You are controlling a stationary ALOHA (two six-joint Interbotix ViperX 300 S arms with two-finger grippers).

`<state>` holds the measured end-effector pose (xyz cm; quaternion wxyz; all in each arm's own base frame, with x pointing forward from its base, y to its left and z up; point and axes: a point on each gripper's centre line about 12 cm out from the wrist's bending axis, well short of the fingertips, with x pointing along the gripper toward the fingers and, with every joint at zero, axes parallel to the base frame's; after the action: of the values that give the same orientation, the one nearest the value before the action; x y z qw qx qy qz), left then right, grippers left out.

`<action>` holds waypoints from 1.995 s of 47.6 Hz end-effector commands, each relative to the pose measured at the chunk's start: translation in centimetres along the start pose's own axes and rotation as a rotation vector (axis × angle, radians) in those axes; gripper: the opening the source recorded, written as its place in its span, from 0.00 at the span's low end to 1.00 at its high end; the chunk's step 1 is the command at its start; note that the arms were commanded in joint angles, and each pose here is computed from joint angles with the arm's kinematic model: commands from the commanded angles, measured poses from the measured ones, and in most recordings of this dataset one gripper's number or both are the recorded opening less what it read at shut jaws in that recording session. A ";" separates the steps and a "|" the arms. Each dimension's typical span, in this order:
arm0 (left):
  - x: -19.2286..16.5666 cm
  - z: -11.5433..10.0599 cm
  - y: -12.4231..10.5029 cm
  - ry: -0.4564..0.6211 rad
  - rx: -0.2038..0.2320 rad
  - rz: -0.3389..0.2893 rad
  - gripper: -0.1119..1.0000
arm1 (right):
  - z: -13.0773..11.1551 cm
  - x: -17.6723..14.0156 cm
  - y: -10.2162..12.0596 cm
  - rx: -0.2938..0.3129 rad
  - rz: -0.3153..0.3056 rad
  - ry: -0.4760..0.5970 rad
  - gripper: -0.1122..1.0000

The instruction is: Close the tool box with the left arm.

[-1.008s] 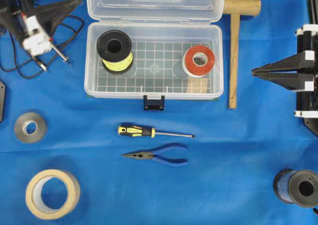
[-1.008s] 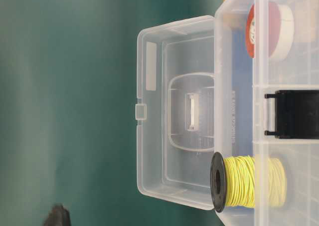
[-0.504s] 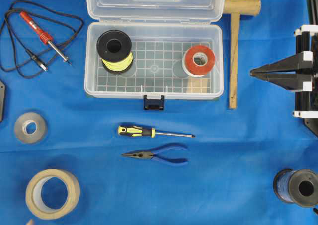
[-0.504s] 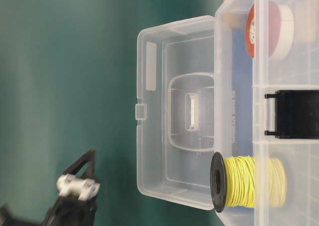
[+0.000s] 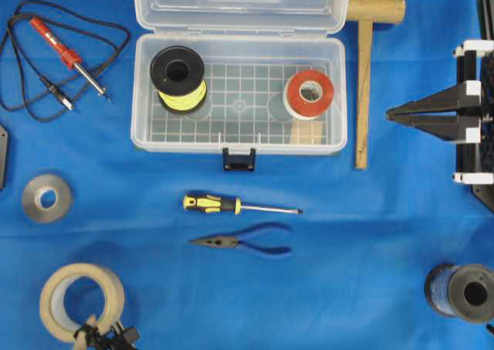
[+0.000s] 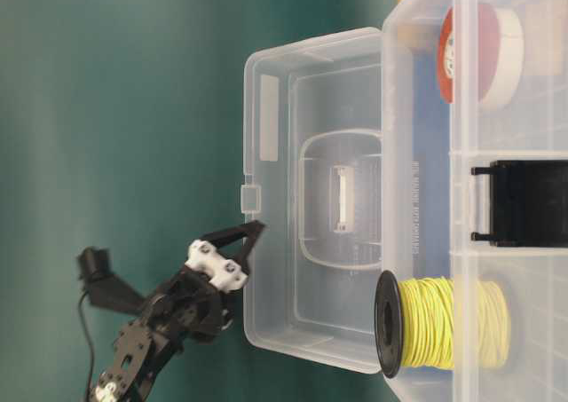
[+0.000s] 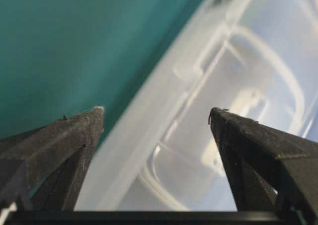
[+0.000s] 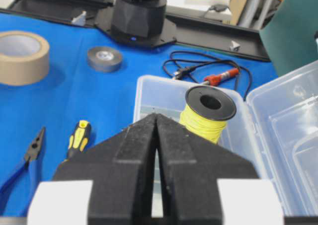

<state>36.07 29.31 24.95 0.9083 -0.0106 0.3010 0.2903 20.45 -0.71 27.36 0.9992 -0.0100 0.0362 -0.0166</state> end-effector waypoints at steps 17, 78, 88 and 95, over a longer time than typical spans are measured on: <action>-0.8 1.1 -2.2 0.073 0.025 -0.060 0.93 | 0.5 0.3 -0.4 0.001 -0.018 -0.004 0.10; -16.4 0.4 -17.3 -0.044 0.094 -0.418 0.93 | 0.1 0.3 -1.6 -0.024 -0.073 0.009 0.10; -19.5 -2.2 -22.2 0.032 0.020 -0.558 0.93 | 0.1 0.3 -1.6 -0.024 -0.075 0.009 0.10; -21.1 -3.7 -24.1 0.111 -0.025 -0.610 0.93 | 0.1 0.3 -1.6 -0.026 -0.075 0.011 0.10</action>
<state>33.68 -1.40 28.88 0.9346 -0.1162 0.3358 0.0176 20.56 -2.25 27.00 0.9973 -0.0224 0.0465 -0.0522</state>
